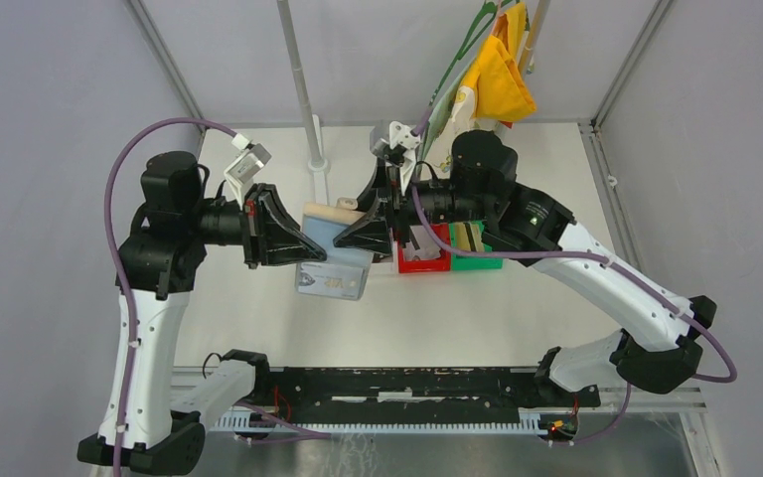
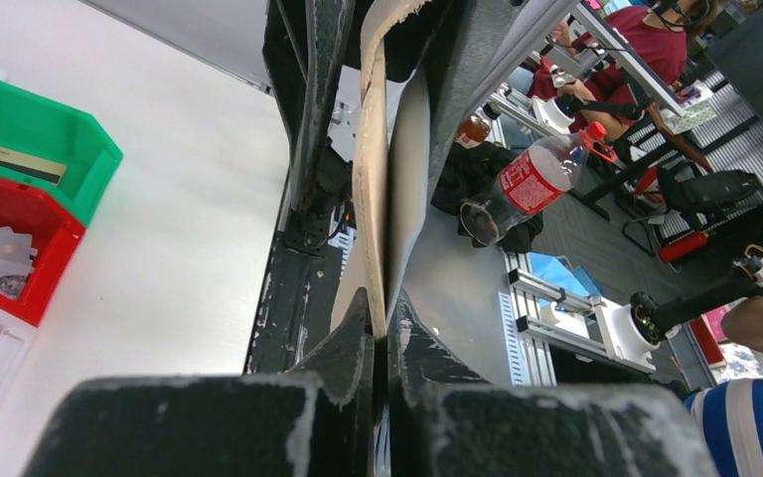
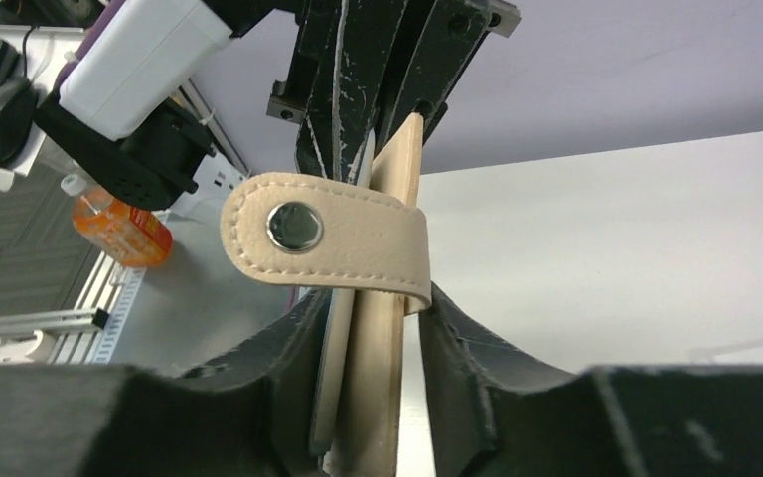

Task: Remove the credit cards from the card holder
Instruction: Remove the credit card from the card holder.

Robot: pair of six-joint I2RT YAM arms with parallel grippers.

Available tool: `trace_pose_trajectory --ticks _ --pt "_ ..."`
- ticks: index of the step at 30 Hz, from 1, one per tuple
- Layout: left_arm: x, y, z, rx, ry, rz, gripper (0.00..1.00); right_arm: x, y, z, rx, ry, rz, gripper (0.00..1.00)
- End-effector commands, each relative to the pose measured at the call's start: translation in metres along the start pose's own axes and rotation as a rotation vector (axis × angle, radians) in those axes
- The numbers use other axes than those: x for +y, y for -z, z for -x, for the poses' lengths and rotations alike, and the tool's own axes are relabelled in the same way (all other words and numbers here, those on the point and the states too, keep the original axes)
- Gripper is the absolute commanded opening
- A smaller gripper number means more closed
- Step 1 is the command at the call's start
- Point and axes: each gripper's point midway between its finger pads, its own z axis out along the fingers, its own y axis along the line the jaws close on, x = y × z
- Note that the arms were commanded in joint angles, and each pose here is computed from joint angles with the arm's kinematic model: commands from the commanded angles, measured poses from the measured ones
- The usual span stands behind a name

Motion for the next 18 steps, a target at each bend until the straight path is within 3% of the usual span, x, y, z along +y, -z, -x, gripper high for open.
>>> trace_pose_trajectory --ticks 1,3,4,6,8,14,18 --pt "-0.022 0.003 0.007 0.002 -0.101 -0.065 0.02 0.016 0.002 0.012 -0.001 0.054 0.097 0.39" --pt "-0.021 0.002 0.008 0.0 -0.106 -0.058 0.07 0.019 0.001 0.013 -0.003 0.052 0.121 0.24" --pt "-0.019 0.002 0.008 -0.003 -0.109 -0.048 0.18 0.021 0.001 0.014 -0.007 0.049 0.129 0.15" --pt "-0.012 0.002 0.01 -0.01 -0.111 -0.012 0.5 0.02 0.0 0.017 -0.025 0.033 0.133 0.01" --pt "-0.002 0.002 0.013 -0.023 -0.128 0.052 0.69 0.021 0.001 0.026 -0.063 0.013 0.143 0.0" --pt "0.008 0.002 0.018 -0.122 -0.197 0.141 0.81 0.037 0.008 0.05 -0.221 -0.007 0.218 0.0" --pt "0.0 0.003 0.018 -0.166 -0.252 0.135 0.87 0.042 0.011 0.058 -0.256 -0.005 0.236 0.0"
